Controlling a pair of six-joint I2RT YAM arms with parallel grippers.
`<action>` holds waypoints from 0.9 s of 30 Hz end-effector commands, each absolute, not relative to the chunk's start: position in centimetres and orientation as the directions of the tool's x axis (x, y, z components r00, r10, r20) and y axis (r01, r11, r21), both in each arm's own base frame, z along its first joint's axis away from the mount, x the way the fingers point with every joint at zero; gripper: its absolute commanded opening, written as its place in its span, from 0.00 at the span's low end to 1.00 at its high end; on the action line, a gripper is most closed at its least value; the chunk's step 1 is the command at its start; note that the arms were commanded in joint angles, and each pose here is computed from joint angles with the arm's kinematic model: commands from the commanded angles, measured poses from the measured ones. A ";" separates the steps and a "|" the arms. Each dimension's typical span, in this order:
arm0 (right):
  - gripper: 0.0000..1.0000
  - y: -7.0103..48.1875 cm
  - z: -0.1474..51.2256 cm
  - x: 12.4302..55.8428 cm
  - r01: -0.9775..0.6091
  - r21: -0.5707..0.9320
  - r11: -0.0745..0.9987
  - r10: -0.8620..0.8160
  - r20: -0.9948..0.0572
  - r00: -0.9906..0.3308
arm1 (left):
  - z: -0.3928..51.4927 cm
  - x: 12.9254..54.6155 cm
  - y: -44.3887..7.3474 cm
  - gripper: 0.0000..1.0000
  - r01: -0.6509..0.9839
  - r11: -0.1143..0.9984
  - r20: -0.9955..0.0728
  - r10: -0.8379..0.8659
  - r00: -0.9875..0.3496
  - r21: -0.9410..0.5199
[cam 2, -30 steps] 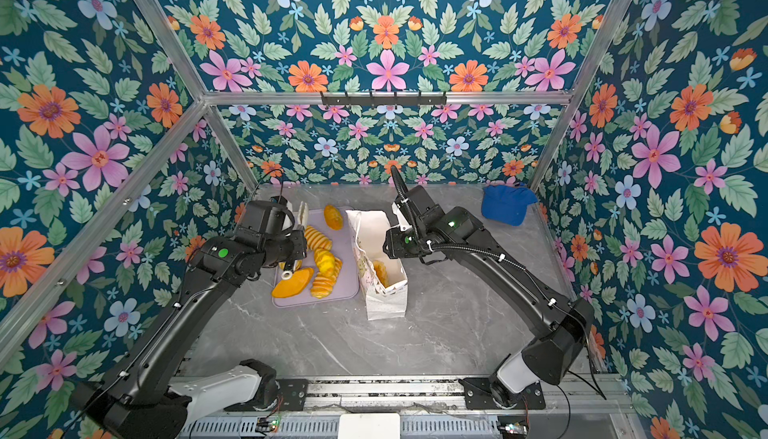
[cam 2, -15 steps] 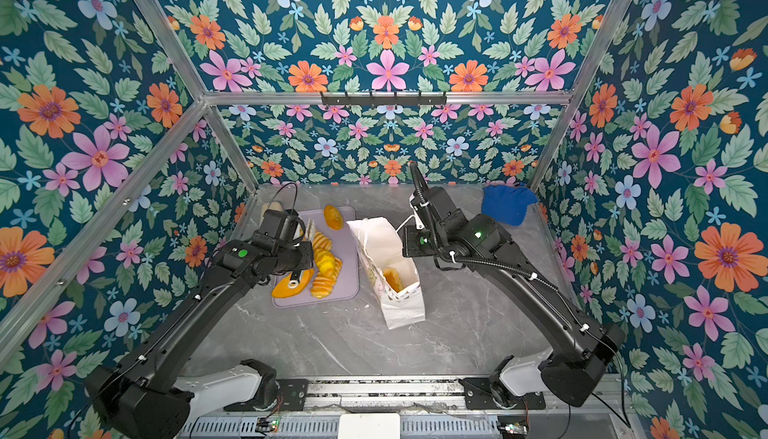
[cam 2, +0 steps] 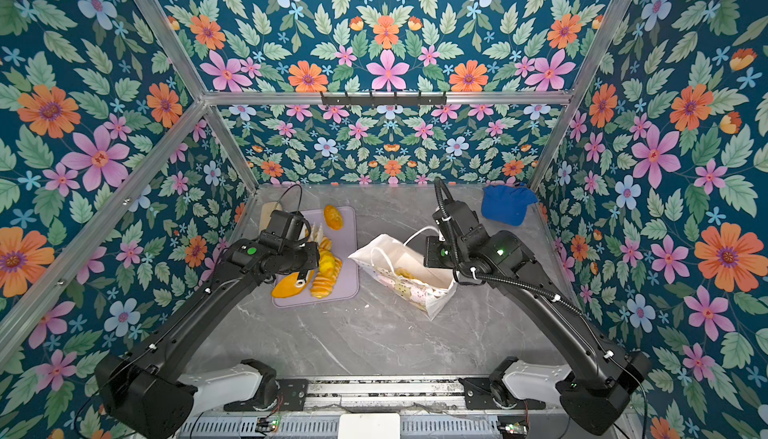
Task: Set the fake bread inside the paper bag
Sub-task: 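Drag the paper bag away from the tray with the right gripper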
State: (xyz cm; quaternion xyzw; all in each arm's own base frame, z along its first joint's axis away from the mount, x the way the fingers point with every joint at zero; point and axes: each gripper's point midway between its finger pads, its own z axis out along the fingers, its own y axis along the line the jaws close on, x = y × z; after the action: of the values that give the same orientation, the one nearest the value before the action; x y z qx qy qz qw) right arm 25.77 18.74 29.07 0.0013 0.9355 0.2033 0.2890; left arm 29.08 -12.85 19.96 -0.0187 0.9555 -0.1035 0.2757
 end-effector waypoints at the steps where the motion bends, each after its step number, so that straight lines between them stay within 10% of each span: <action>1: 0.42 19.0 29.3 26.5 -0.109 0.428 0.897 0.150 -0.527 -0.837 | 19.8 29.3 -13.5 0.29 0.023 0.971 -0.515 -0.106 -0.850 -0.238; 8: 0.73 19.0 28.4 27.4 -0.240 0.315 0.918 -0.022 -0.563 -0.826 | 19.7 29.3 -13.7 0.29 0.020 0.967 -0.512 -0.116 -0.851 -0.252; 17: 0.74 18.2 28.5 28.5 -0.349 0.167 0.922 -0.182 -0.609 -0.772 | 19.8 29.3 -13.6 0.29 0.022 0.968 -0.519 -0.115 -0.847 -0.250; 27: 0.48 17.8 25.3 30.6 -0.278 0.138 0.951 -0.168 -0.524 -0.835 | 19.8 29.3 -13.7 0.30 0.029 0.967 -0.518 -0.110 -0.848 -0.252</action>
State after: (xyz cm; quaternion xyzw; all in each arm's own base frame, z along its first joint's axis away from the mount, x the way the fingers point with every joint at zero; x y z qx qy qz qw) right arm 30.49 18.34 25.46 -0.1223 0.9497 0.1141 0.2647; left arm 28.74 -13.48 19.16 -0.0228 0.9581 -0.1199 0.2591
